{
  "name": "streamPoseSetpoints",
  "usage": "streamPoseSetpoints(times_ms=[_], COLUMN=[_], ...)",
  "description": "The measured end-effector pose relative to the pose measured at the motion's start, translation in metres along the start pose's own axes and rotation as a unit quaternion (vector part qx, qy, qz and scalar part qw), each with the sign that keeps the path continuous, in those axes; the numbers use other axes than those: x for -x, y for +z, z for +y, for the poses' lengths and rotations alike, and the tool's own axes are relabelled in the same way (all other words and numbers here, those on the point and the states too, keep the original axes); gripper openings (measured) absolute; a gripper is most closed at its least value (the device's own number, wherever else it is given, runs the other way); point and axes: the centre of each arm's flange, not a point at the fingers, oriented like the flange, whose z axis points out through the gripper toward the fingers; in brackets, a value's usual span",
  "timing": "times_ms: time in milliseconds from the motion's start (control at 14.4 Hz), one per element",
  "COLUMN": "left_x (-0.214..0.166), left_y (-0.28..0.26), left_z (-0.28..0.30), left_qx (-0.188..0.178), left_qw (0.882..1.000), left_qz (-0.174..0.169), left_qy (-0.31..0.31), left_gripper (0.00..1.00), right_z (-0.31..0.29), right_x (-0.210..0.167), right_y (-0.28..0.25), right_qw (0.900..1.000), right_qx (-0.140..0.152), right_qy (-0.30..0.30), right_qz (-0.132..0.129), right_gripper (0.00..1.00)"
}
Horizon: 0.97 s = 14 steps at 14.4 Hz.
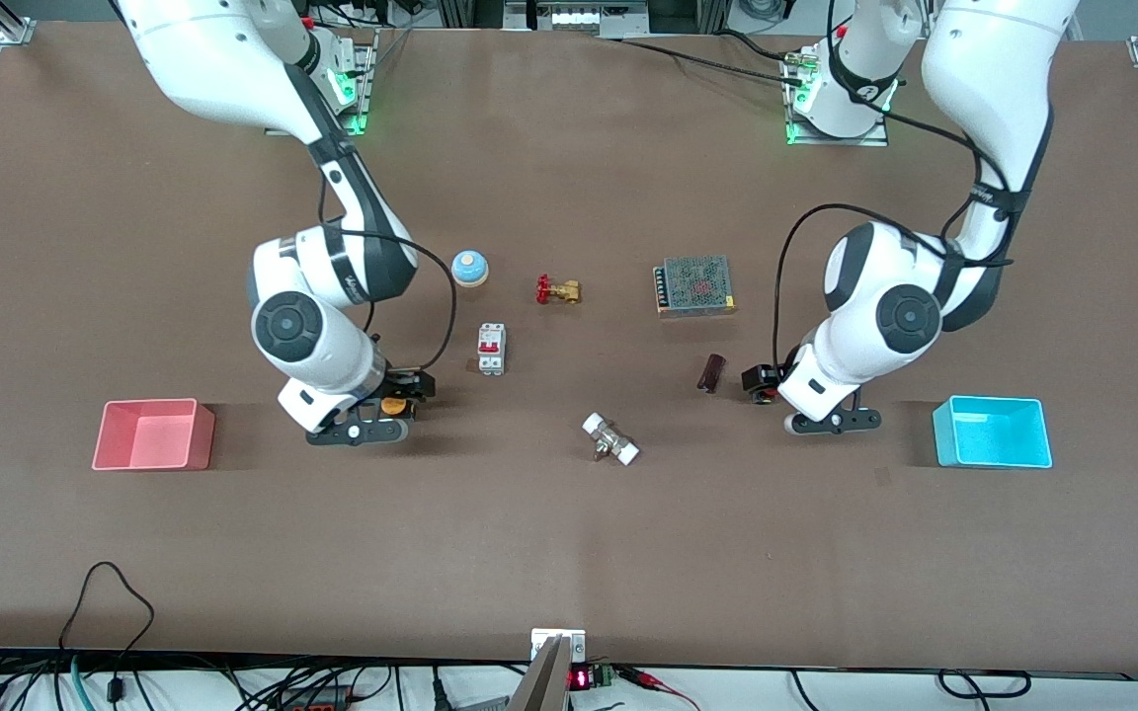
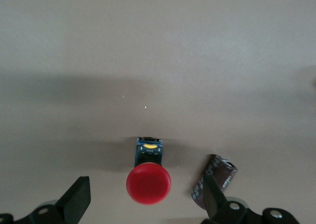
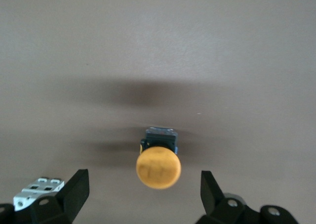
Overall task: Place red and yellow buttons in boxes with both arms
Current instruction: 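Close the right gripper on the yellow button while the left gripper grasps the red, then carry the red button with the left gripper over the cyan box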
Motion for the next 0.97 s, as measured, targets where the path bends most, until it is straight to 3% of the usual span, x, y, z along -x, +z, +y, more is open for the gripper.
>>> streamPoseSetpoints(times_ms=[347, 625, 694, 833, 972], left_x=[0.005, 0.005, 0.005, 0.004, 0.004], left_y=[0.016, 0.015, 0.015, 0.015, 0.014], left_z=[0.0, 0.0, 0.0, 0.001, 0.0], left_qx=[-0.003, -0.003, -0.002, -0.002, -0.002], left_qw=[1.0, 1.0, 1.0, 1.0, 1.0], left_qz=[-0.008, -0.006, -0.006, -0.004, -0.003], left_qy=[0.001, -0.001, -0.003, -0.008, -0.009], left_gripper=[0.96, 0.59, 0.59, 0.44, 0.41], right_z=[0.005, 0.011, 0.011, 0.012, 0.012], right_x=[-0.002, -0.002, -0.001, 0.0, 0.001], right_y=[0.009, 0.027, 0.034, 0.046, 0.051], right_qw=[1.0, 1.0, 1.0, 1.0, 0.999], right_qx=[0.004, 0.01, 0.011, 0.015, 0.016], right_qy=[0.004, 0.007, 0.007, 0.008, 0.008], right_qz=[-0.002, -0.014, -0.018, -0.026, -0.03], right_gripper=[1.0, 1.0, 1.0, 1.0, 1.0])
